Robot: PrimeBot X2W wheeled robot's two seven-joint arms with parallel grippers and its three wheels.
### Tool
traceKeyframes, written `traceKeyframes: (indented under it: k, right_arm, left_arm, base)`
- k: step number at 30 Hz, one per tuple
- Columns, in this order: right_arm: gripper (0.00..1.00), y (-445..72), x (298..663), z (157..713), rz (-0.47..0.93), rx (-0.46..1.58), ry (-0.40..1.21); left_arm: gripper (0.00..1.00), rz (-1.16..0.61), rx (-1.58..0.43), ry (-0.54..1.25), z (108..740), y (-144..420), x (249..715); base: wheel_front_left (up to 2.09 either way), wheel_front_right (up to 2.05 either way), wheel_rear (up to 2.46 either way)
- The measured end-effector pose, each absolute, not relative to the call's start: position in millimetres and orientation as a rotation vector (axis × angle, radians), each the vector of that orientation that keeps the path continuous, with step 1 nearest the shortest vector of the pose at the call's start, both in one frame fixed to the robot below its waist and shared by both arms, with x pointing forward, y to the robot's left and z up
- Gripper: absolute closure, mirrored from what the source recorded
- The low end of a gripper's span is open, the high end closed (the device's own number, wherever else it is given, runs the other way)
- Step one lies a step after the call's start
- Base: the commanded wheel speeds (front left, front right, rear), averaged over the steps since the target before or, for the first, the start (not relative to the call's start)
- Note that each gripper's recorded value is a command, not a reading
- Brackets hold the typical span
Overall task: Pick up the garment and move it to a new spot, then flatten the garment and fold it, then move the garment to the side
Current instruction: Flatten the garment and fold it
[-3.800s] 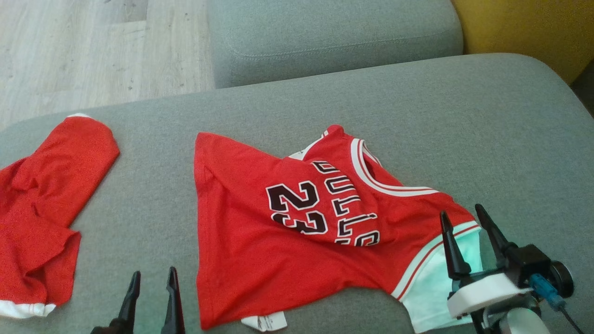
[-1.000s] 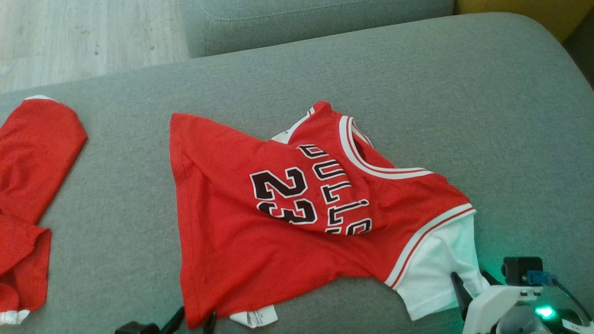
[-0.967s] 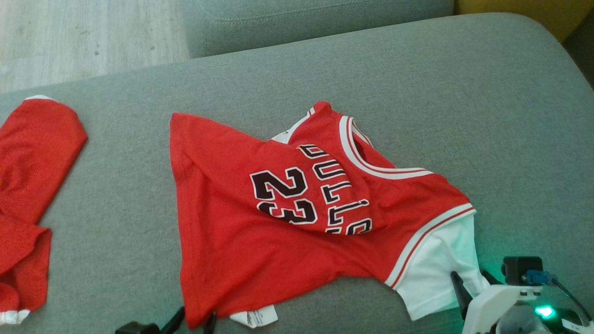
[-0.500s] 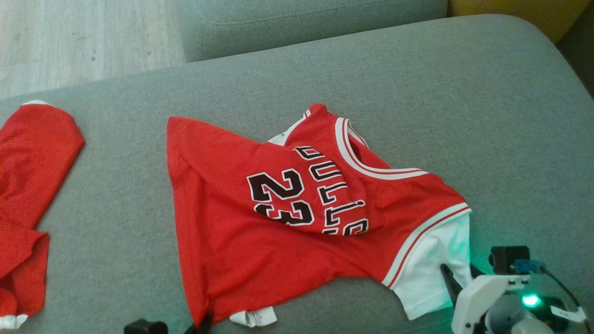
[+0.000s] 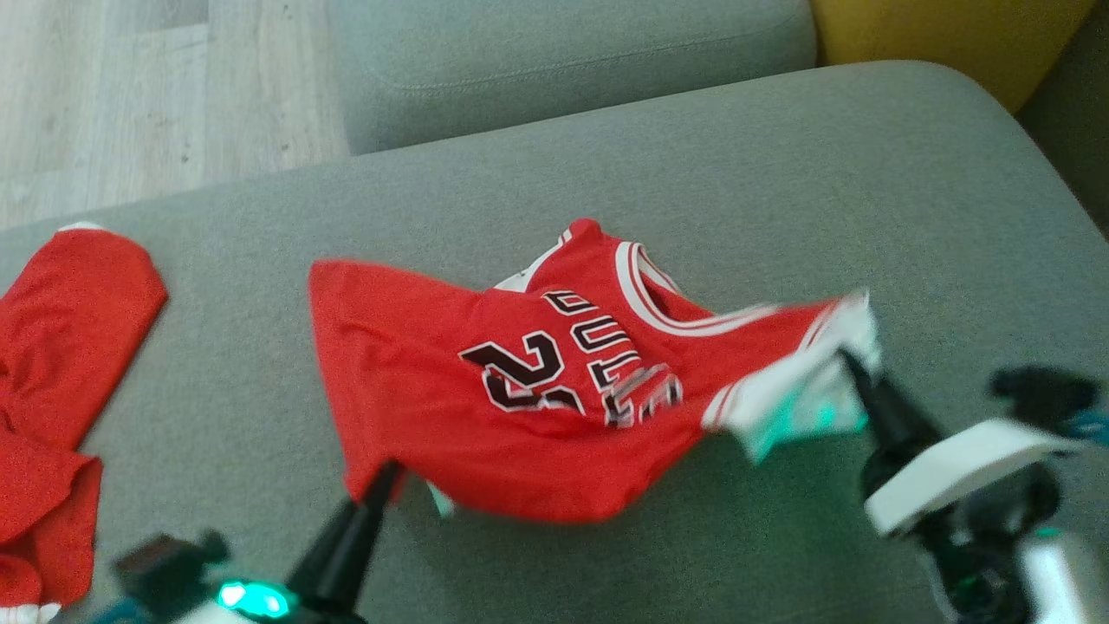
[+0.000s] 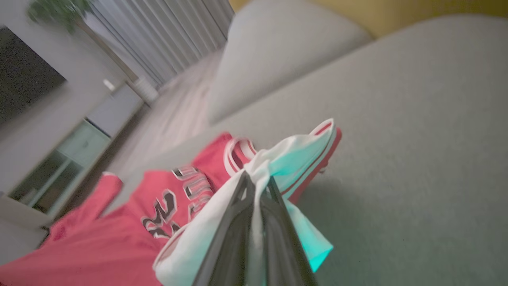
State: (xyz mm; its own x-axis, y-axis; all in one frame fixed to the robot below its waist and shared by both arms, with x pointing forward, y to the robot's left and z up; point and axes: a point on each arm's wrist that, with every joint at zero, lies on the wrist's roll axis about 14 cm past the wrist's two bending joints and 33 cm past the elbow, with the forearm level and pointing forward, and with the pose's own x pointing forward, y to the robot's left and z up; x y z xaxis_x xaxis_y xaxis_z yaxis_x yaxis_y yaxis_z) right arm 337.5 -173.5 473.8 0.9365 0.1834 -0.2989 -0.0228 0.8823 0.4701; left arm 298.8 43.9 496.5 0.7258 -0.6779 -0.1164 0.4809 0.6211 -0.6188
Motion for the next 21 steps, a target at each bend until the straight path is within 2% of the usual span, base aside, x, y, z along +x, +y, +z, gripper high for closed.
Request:
traceKeyframes:
  k: [5, 11, 16, 21]
  right_arm:
    - [1.00, -200, 337, 563, 0.132, 0.551, 0.081]
    - [1.00, -227, 321, 649, 0.157, 0.550, -0.158]
    - [1.00, -232, 318, 726, 0.241, 0.493, -0.334]
    - [1.00, -237, 344, 764, 0.259, 0.405, -0.364]
  left_arm:
    - [1.00, -0.806, -0.686, 0.093, 594, 46, 300]
    - [1.00, -1.014, -0.727, -0.155, 693, 40, 288]
    - [1.00, -1.161, -0.730, -0.253, 751, 30, 284]
    - [1.00, -1.190, -0.657, -0.246, 774, 18, 316]
  base:
    - [0.00, 0.00, 0.00]
    - [0.00, 0.00, 0.00]
    - [0.00, 0.00, 0.00]
    - [0.00, 0.00, 0.00]
